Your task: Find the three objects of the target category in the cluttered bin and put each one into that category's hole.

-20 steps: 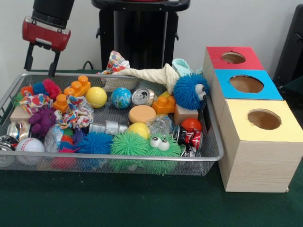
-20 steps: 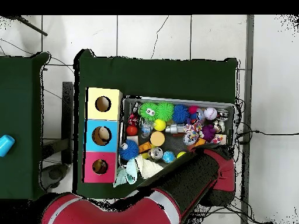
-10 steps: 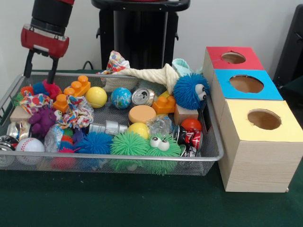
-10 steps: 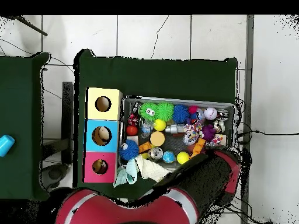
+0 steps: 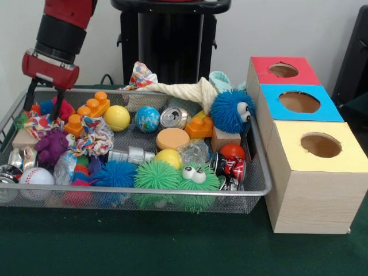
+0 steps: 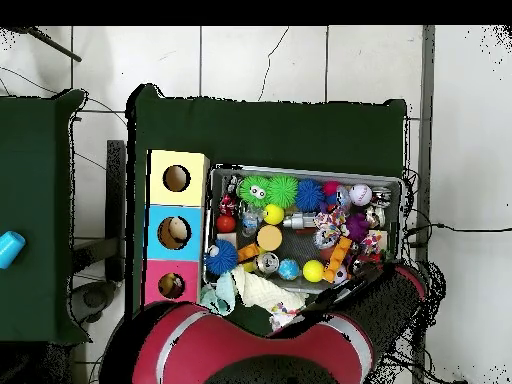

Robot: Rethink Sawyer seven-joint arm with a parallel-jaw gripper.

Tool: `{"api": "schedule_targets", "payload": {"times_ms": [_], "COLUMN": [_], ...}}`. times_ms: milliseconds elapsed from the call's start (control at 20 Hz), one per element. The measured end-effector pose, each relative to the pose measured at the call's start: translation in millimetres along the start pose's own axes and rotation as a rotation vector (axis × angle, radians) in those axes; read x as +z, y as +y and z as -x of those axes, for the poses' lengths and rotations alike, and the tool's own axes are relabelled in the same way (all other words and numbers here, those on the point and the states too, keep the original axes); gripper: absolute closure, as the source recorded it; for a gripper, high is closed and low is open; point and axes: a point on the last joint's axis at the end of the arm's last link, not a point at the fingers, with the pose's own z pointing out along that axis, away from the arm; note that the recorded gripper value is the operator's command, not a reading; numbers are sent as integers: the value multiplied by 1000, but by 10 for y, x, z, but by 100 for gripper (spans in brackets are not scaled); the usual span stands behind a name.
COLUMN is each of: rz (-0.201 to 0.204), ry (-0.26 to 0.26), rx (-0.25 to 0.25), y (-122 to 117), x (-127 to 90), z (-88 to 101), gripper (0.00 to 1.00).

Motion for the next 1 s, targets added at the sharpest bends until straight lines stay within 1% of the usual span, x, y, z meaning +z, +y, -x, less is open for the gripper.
{"api": "schedule_targets", "payload": {"times_ms": [50,150,200,350,400,550,750,1000], "rz": [5,12,28,46,61,76,79,82], "ry": [-4,-8,-17,-27,-35,-37,-29,-28], "rx": [-15,-27,-43,-51,-57,-57,-59,-64], "y": [47,94,172,234,273,303,306,309], "x": [43,79,137,178,199,217,244,280], "z": [-21,-42,-69,-87,-99,-124,-172,-179], "gripper": [0,0,0,0,0,0,0,0]}}
